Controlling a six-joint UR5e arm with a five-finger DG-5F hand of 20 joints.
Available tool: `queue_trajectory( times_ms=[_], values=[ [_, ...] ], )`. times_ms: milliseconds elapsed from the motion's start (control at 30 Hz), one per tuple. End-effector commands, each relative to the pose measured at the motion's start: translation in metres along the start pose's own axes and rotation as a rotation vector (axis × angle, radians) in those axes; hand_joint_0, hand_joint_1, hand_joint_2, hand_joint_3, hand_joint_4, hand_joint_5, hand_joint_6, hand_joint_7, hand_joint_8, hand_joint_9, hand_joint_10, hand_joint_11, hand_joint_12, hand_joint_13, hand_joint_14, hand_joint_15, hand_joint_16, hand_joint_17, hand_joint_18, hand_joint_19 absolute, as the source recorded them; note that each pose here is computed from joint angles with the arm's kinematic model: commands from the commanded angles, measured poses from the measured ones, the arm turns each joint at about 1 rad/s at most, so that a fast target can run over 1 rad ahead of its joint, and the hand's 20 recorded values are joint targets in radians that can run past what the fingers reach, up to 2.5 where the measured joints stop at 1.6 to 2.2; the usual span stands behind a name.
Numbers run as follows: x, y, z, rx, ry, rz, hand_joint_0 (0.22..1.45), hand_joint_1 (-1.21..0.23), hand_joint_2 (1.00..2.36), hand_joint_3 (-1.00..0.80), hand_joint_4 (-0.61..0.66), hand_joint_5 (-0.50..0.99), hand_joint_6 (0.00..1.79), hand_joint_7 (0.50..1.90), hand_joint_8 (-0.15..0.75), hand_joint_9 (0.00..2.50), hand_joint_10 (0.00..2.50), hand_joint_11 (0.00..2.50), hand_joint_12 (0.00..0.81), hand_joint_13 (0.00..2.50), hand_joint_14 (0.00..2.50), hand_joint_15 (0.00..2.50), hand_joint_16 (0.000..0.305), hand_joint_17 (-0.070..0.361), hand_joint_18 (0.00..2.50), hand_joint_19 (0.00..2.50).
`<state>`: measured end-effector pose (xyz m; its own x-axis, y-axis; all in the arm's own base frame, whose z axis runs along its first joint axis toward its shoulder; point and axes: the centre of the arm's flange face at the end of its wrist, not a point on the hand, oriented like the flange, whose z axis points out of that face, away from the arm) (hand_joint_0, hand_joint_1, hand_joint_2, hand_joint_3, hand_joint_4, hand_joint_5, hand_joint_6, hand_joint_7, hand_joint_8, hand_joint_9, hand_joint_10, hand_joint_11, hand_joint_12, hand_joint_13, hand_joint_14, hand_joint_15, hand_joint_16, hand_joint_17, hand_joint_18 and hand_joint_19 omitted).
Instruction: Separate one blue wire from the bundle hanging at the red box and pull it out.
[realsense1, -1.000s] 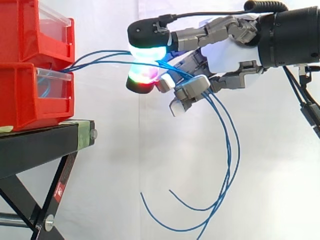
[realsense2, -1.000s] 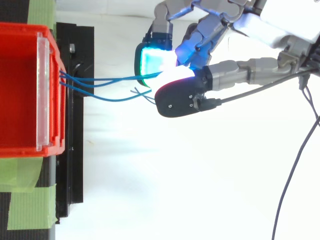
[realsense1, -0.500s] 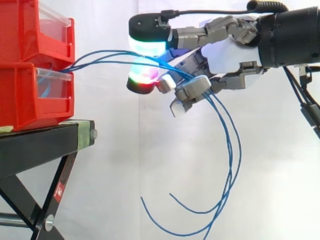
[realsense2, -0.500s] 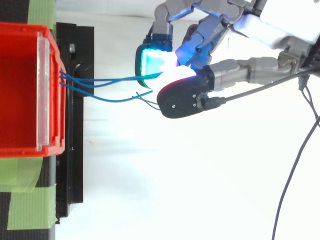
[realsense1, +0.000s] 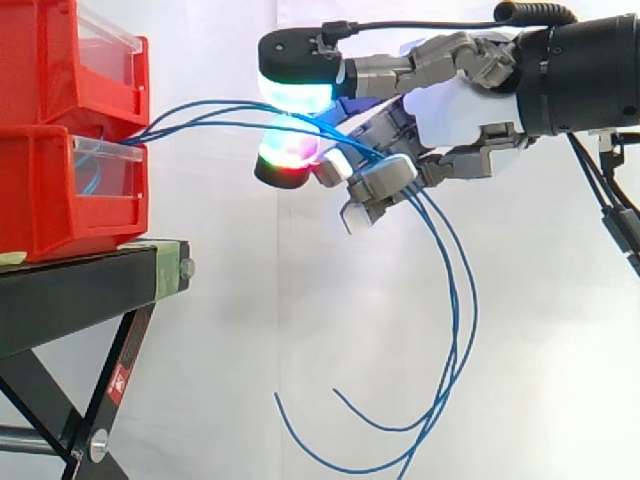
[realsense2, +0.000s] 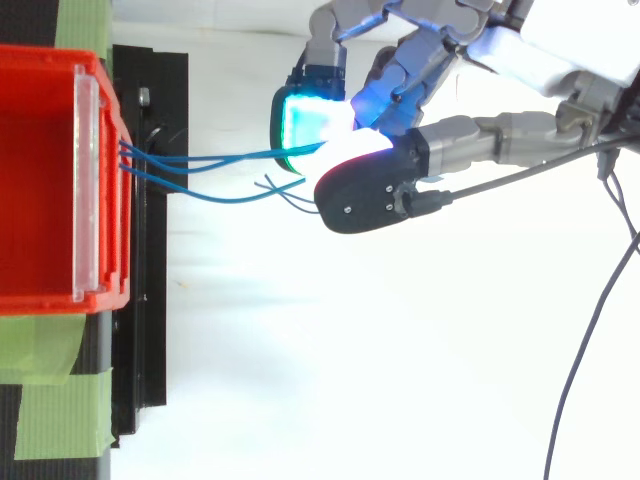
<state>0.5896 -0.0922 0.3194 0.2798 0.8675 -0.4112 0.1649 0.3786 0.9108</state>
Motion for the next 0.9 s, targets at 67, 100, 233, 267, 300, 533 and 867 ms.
queue_trajectory(
  times_ms=[67, 100, 233, 267, 300, 533, 867],
  values=[
    [-0.0003, -0.0005, -0.0002, 0.003, -0.005, -0.001, 0.65, -0.67, 1.01, -0.40, 0.17, -0.22, 0.89, 1.11, 0.374, 1.10, 0.02, 1.17, 0.328, 1.41, 0.08, 1.71, 0.051, 0.114, 0.79, 0.79],
    [-0.0005, 0.0002, 0.0001, 0.003, -0.007, 0.000, 0.65, -0.67, 1.01, -0.37, 0.17, -0.22, 0.89, 1.12, 0.376, 1.11, 0.02, 1.16, 0.322, 1.41, 0.08, 1.71, 0.051, 0.114, 0.78, 0.79],
    [-0.0003, -0.0003, -0.0001, 0.002, -0.006, 0.000, 0.64, -0.67, 1.02, -0.35, 0.17, -0.22, 0.90, 1.11, 0.375, 1.11, 0.02, 1.16, 0.319, 1.40, 0.08, 1.71, 0.051, 0.114, 0.78, 0.80],
    [-0.0003, -0.0003, -0.0001, 0.002, -0.006, 0.000, 0.64, -0.66, 1.01, -0.35, 0.17, -0.22, 0.90, 1.11, 0.379, 1.11, 0.02, 1.17, 0.328, 1.40, 0.08, 1.71, 0.051, 0.114, 0.78, 0.80],
    [-0.0003, -0.0003, -0.0001, 0.002, -0.006, 0.000, 0.64, -0.65, 1.01, -0.36, 0.18, -0.22, 0.90, 1.11, 0.370, 1.10, 0.02, 1.18, 0.330, 1.39, 0.08, 1.71, 0.051, 0.115, 0.78, 0.80],
    [-0.0002, -0.0001, 0.0001, 0.001, -0.006, -0.001, 0.59, -0.71, 1.00, -0.50, 0.21, -0.25, 0.89, 1.06, 0.363, 0.97, 0.02, 1.13, 0.337, 1.27, 0.00, 1.71, 0.052, 0.118, 0.71, 0.80],
    [-0.0001, -0.0001, 0.0001, 0.000, -0.005, -0.001, 0.61, -0.57, 1.00, -0.47, 0.21, -0.24, 0.88, 1.04, 0.371, 1.03, 0.02, 1.14, 0.337, 1.32, 0.02, 1.69, 0.052, 0.116, 0.73, 0.80]
  ],
)
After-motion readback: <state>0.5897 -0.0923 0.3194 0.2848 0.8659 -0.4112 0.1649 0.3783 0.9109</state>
